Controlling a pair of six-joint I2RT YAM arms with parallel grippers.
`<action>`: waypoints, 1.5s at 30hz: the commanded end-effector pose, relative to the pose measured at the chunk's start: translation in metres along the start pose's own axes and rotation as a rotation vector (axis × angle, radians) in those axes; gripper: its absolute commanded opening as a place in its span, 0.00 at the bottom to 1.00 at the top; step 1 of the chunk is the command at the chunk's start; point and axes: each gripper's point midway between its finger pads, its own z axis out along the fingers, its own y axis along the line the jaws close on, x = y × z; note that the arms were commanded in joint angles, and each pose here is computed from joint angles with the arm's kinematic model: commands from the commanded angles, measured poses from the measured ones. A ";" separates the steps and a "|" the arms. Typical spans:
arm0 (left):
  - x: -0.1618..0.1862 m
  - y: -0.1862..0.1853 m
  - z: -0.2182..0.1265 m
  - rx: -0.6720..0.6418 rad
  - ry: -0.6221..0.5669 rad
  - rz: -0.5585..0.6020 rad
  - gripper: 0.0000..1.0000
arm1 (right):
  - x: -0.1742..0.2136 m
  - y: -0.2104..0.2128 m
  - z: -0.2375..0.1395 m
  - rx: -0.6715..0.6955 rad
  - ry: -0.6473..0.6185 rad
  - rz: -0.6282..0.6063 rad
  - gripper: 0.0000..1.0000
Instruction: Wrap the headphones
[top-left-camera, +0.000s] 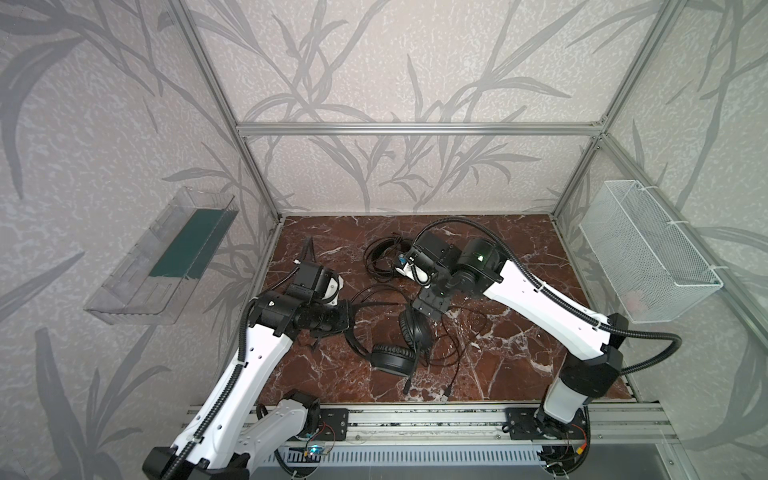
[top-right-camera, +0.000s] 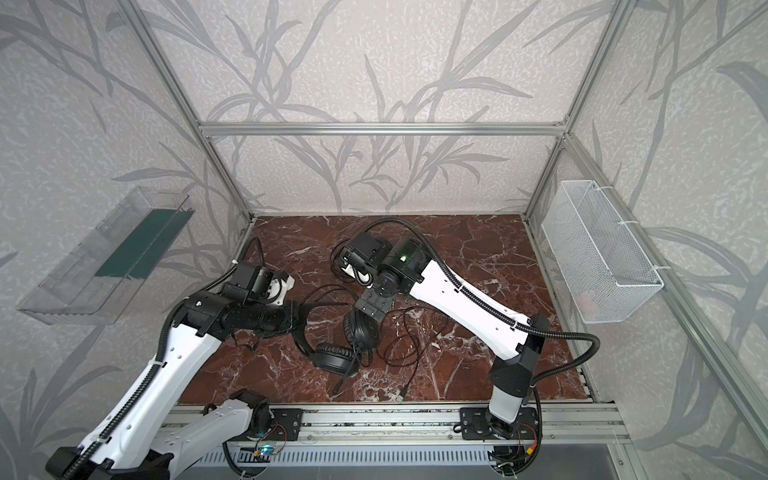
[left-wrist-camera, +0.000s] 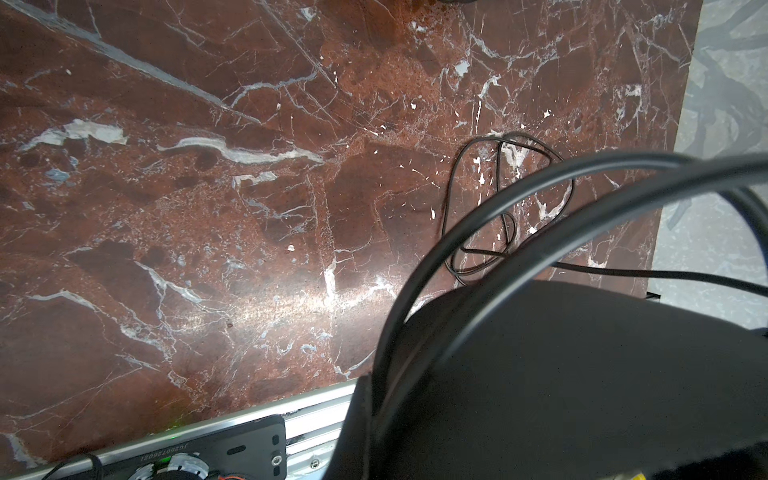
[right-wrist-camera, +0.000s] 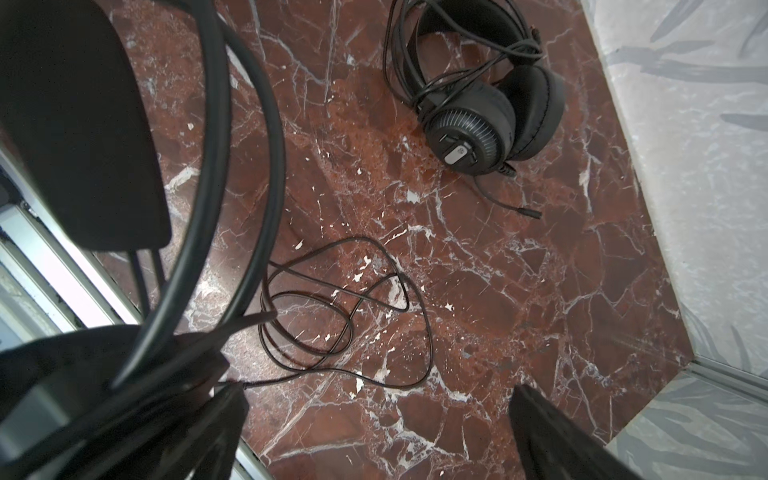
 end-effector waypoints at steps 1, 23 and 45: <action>-0.009 -0.021 -0.009 0.097 -0.034 0.007 0.00 | 0.015 -0.001 -0.012 0.014 0.029 0.005 0.99; -0.020 -0.049 -0.016 0.248 -0.049 -0.037 0.00 | -0.001 -0.063 -0.064 0.070 -0.319 0.304 0.99; -0.036 -0.043 -0.065 0.224 -0.107 -0.205 0.00 | 0.004 -0.031 0.051 -0.261 -0.848 0.354 0.99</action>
